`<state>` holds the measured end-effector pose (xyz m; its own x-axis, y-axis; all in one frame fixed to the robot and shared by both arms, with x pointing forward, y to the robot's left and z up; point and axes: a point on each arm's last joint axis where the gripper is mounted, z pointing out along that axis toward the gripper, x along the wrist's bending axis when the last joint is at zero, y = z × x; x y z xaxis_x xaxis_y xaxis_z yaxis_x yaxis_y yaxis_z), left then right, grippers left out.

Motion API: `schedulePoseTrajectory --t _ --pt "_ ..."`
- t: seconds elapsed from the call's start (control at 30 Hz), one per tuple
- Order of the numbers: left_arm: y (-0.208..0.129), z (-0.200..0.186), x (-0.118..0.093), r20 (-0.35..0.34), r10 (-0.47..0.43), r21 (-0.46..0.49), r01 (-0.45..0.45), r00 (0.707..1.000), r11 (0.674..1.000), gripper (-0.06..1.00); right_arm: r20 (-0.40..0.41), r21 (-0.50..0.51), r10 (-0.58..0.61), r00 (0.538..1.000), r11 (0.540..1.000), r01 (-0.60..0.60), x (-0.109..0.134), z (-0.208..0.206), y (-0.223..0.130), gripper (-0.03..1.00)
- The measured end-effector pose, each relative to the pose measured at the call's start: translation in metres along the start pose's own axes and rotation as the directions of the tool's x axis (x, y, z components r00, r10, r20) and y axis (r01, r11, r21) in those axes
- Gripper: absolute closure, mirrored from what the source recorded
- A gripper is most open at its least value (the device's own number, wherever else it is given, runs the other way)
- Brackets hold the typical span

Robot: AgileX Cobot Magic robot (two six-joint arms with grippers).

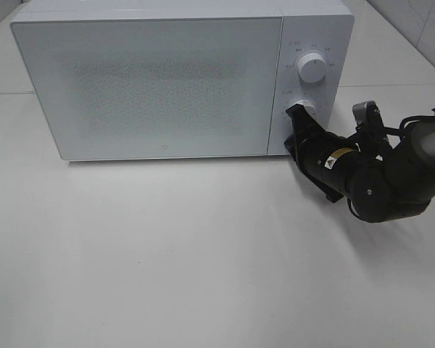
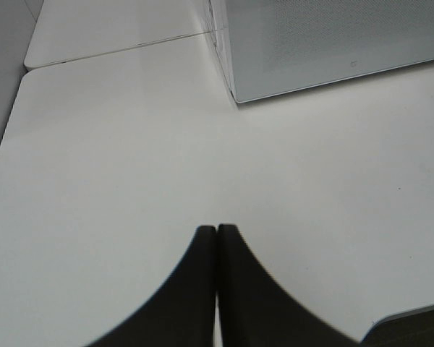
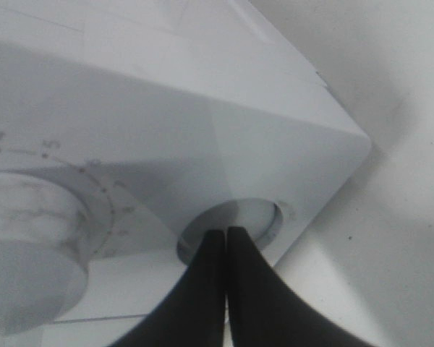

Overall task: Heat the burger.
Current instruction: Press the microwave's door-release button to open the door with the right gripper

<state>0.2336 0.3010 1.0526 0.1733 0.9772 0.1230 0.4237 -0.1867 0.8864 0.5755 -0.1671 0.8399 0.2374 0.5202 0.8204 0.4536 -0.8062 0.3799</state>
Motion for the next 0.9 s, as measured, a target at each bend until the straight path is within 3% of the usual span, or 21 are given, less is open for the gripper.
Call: schedulePoseTrajectory --t 0.43,0.9 --pt "0.0 0.0 0.0 0.0 0.0 0.0 0.0 1.0 1.0 0.94 0.073 0.022 0.018 0.997 1.0 -0.02 0.0021 0.0082 0.0009 0.97" --pt "0.0 0.0 0.0 0.0 0.0 0.0 0.0 1.0 1.0 0.94 0.093 0.025 0.051 0.994 0.998 -0.054 0.0043 0.0096 0.002 0.97"
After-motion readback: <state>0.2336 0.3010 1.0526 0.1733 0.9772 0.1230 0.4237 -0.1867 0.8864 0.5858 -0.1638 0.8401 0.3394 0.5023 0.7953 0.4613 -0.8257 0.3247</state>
